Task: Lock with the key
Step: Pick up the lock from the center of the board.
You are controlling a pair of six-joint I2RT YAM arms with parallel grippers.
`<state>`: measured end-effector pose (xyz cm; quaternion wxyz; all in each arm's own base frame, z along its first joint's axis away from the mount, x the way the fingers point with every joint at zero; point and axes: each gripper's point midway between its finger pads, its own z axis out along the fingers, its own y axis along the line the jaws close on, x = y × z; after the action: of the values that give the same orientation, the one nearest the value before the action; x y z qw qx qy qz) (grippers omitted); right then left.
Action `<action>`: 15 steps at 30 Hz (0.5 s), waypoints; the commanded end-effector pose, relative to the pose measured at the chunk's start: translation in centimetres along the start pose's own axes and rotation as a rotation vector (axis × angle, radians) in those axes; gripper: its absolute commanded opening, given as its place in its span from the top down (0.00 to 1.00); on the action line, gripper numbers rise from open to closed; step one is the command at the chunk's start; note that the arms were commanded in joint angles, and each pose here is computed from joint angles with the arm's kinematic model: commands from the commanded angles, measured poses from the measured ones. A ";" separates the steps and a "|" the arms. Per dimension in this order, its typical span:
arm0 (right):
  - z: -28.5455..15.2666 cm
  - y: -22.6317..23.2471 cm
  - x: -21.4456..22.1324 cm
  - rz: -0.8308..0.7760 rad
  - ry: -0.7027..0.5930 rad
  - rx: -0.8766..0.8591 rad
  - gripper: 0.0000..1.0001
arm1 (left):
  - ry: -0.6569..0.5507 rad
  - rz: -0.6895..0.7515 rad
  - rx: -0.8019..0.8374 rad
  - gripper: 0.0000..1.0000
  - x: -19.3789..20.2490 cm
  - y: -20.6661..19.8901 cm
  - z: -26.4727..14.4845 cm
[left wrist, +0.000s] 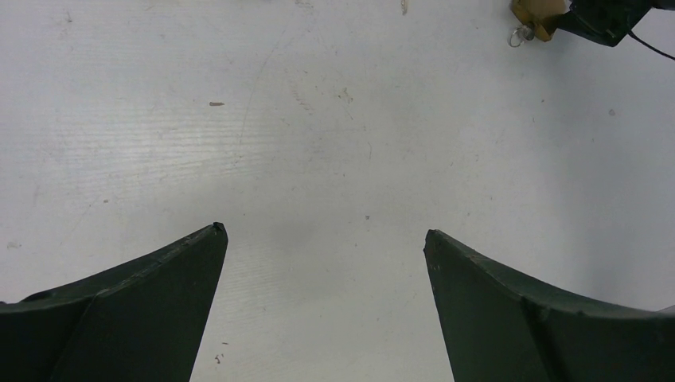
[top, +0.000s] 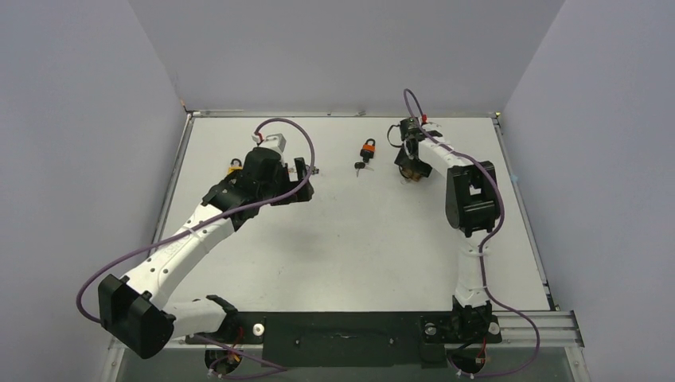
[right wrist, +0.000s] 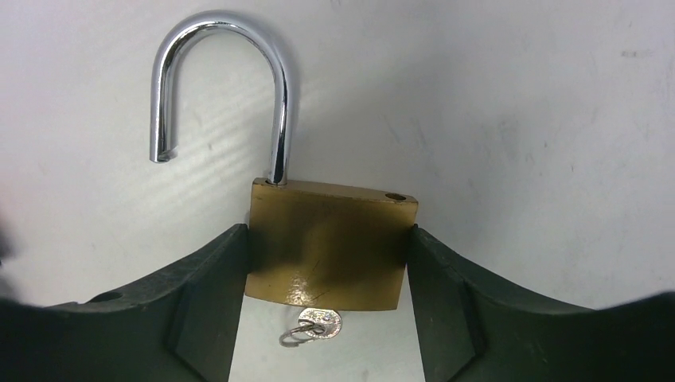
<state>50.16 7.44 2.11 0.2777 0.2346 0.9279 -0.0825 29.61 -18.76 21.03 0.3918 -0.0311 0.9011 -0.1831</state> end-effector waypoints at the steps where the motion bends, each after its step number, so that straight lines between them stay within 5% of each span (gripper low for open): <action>1: -4.9 0.5 -0.4 -0.014 -0.041 -0.142 0.92 | -0.036 -0.021 0.084 0.06 -2.0 -2.1 0.9; 15: -15.0 0.4 5.7 -0.071 -0.090 -0.506 0.96 | 0.084 0.080 0.309 0.10 -1.3 -7.1 6.4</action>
<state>37.56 10.87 5.70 0.2756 0.1549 0.9480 0.0354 32.82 -24.08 18.14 0.3410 0.0243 0.9072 -0.2451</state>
